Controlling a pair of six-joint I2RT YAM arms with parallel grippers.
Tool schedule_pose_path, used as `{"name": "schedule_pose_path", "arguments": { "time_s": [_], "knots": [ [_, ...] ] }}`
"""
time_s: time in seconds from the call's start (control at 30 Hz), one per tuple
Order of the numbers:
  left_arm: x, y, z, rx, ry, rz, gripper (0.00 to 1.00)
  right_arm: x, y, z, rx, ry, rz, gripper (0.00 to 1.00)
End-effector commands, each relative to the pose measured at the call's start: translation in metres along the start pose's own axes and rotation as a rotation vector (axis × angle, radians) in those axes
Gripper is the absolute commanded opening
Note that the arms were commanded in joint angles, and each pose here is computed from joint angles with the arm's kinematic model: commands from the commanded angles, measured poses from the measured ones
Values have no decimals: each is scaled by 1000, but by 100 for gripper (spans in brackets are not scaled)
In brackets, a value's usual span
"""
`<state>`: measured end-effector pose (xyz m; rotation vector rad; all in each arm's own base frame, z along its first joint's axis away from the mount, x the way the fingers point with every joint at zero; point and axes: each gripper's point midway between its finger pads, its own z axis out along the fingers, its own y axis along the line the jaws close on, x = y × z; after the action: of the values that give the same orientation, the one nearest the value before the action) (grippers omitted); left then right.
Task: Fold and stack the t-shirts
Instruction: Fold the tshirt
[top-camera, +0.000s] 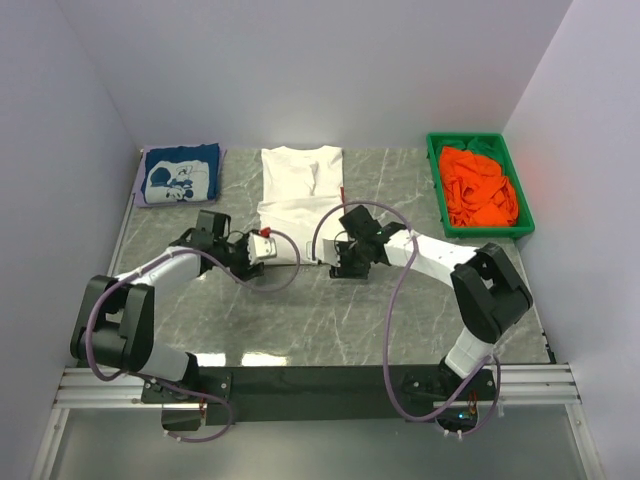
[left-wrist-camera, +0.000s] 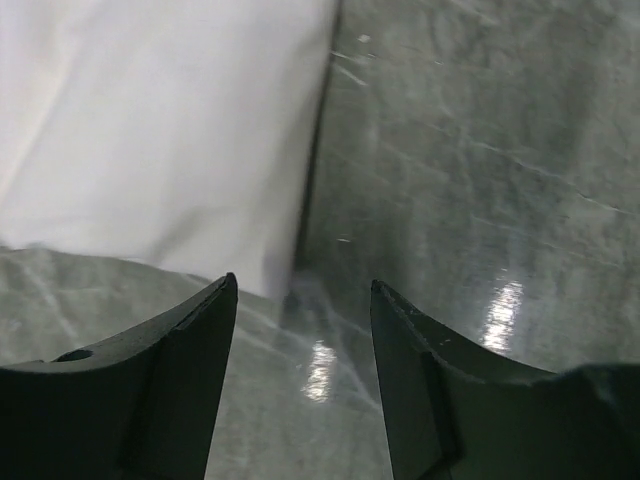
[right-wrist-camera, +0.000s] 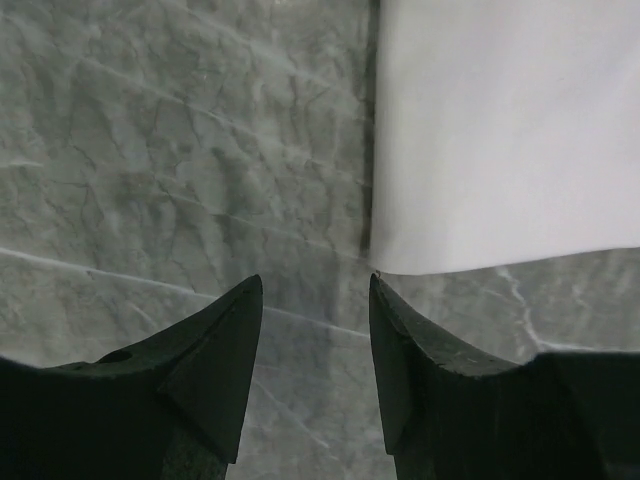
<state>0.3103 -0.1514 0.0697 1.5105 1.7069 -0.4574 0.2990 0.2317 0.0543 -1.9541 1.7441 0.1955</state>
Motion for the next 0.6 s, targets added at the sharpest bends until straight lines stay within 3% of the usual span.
{"name": "schedule_pose_path", "arguments": {
  "time_s": [0.0,0.4,0.57],
  "knots": [
    [-14,5,4,-45,-41,158,61,-7,-13,7,74,-24,-7,54],
    [7,11,32,-47,25,256,60,0,-28,31,120,14,-48,54],
    [16,12,39,-15,50,273,53,9,-32,48,98,55,-49,52]
  ]
}}
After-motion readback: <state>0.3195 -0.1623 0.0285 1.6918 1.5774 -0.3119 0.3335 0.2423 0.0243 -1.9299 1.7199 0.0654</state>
